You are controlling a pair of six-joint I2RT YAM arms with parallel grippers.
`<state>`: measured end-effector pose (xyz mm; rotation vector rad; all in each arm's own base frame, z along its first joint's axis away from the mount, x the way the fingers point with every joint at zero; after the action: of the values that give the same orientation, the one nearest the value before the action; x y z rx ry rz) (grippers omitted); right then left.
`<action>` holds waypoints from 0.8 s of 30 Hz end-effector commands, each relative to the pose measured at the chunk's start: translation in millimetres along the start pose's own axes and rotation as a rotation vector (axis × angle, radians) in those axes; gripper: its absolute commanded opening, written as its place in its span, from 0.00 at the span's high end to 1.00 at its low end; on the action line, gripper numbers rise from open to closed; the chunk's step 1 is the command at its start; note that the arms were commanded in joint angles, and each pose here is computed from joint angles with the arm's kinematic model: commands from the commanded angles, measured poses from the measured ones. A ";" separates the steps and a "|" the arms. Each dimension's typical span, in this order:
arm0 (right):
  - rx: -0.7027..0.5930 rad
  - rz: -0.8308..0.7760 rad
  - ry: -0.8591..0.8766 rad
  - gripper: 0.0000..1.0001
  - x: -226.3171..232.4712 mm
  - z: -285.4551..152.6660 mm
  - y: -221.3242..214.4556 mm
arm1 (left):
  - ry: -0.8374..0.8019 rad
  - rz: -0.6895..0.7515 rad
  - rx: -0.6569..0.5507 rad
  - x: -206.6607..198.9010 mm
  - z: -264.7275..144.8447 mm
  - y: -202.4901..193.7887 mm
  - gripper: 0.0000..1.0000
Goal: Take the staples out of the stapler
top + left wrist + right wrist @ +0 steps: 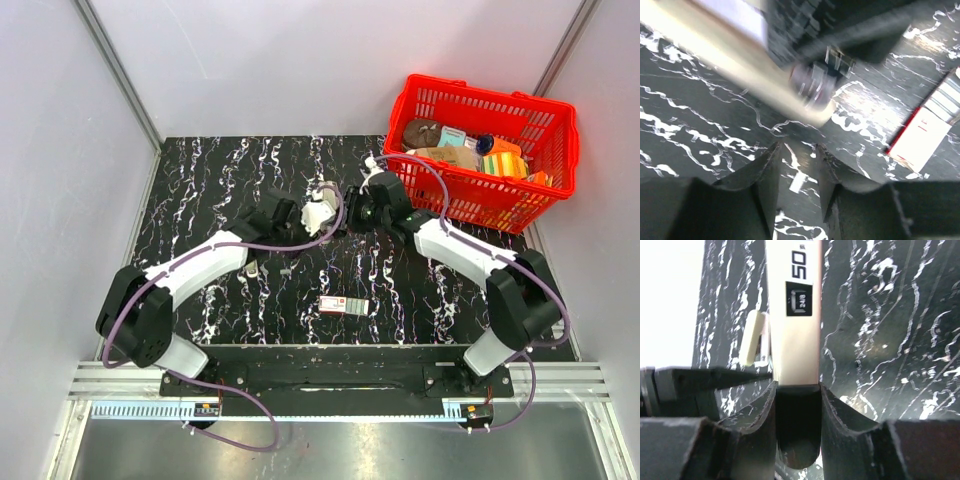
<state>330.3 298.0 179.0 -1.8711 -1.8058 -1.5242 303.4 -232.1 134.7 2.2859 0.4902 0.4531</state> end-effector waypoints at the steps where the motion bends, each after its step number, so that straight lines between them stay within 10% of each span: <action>1: -0.213 -0.057 -0.035 1.00 10.8 1.5 60.3 | -0.093 -0.065 0.022 -8.7 -6.1 4.2 0.57; 24: -0.121 -0.421 -0.448 1.00 -37.7 104.8 29.4 | 0.152 -0.344 0.243 75.9 -124.1 -64.1 0.54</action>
<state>398.3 318.7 81.1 -2.1142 -2.4140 -1.2568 320.5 -93.1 155.5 2.3342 1.0456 0.4148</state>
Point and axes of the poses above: each gripper's point midway between its finger pads, its own z axis out along the fingers, its own x axis along the line the jaws close on, y = z × x, the point moved 2 cm from there along -z, back along the fingers, and after that the axes turned 4 degrees about z, right-handed, at the moved point
